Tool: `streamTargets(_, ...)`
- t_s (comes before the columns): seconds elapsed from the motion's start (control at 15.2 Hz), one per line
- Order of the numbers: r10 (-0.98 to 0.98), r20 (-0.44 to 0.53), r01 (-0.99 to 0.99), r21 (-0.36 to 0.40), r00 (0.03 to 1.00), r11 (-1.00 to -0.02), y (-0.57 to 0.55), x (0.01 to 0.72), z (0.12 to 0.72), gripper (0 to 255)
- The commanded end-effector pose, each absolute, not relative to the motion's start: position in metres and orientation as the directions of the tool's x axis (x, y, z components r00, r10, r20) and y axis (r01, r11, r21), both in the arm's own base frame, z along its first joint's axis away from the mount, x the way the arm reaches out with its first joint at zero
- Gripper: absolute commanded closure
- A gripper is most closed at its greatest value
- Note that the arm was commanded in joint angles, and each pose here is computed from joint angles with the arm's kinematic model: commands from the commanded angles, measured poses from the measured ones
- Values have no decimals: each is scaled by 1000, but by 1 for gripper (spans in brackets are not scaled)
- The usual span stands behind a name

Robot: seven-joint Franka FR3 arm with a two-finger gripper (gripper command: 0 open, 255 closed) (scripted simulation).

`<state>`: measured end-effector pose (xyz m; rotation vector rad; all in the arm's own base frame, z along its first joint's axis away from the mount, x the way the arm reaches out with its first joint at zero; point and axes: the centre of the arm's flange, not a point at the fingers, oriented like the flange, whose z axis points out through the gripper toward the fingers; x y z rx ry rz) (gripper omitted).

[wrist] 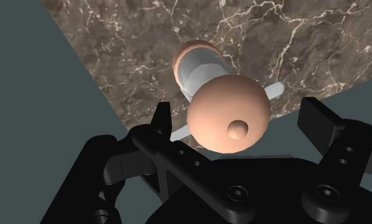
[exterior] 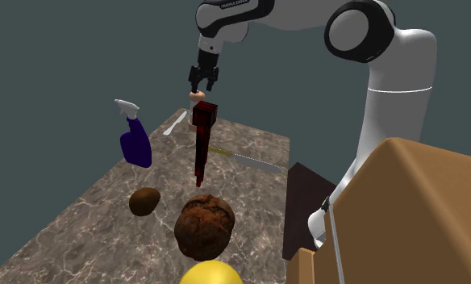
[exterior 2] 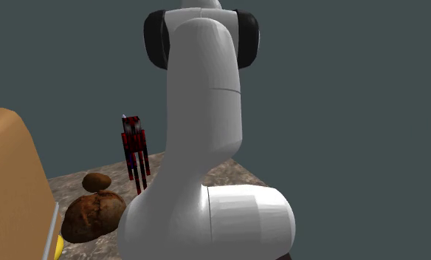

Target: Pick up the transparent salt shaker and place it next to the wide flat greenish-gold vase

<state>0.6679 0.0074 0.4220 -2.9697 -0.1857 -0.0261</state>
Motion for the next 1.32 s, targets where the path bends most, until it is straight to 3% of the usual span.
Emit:
streamTargets(0.0, 122, 28, 125, -164, 992, -978, 9, 669, 413, 0)
streamTargets(0.73, 122, 28, 125, -164, 992, -978, 12, 669, 394, 0)
streamTargets(0.79, 122, 28, 125, -164, 992, -978, 12, 669, 394, 255)
streamTargets(1.25, 122, 28, 125, -164, 992, -978, 12, 669, 394, 255)
